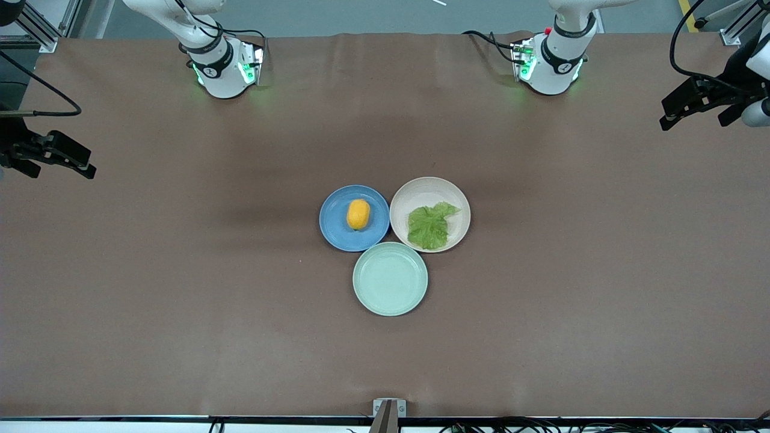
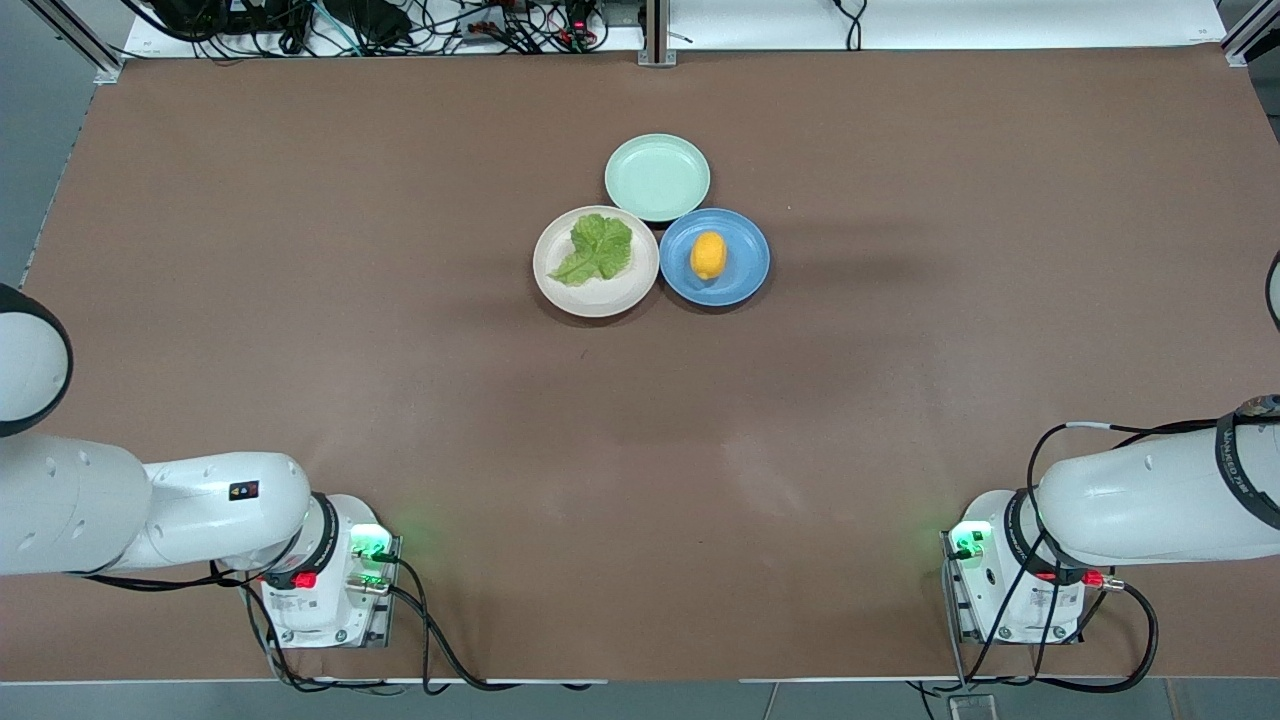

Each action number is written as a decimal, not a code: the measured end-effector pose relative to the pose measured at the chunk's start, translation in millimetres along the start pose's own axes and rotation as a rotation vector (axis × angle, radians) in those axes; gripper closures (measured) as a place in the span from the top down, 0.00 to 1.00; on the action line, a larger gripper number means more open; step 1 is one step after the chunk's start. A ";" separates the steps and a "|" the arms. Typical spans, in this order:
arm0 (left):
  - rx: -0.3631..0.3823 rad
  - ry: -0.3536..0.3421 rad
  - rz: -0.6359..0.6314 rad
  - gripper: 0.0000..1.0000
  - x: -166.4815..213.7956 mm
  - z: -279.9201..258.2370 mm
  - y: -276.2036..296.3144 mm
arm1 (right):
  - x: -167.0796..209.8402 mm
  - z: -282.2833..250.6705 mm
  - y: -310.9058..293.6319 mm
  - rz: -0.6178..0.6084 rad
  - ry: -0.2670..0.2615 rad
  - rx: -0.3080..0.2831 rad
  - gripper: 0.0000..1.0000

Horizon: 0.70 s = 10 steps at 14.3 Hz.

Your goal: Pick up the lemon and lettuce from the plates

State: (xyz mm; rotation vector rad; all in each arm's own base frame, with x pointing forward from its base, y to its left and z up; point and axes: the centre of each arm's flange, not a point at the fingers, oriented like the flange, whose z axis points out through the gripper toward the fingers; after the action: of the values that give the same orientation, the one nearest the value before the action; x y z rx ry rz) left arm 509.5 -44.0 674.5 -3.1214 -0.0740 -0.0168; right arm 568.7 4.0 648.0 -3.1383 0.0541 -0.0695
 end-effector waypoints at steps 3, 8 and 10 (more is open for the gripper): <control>0.000 -0.001 -0.001 1.00 0.5 0.3 -0.8 | 0.0 0.0 0.0 0.000 0.000 0.000 1.00; -0.003 0.002 -0.009 1.00 4.7 -0.2 -5.1 | 0.0 0.0 0.0 0.000 0.000 0.000 1.00; -0.005 -0.018 -0.005 1.00 11.4 10.5 -3.8 | 0.0 0.0 -0.1 0.000 0.000 0.000 1.00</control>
State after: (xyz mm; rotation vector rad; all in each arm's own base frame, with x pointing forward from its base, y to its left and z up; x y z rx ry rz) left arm 520.7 -39.5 664.3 -3.1265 -0.0826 0.0118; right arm 568.7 4.1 648.0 -3.1383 0.0537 -0.0696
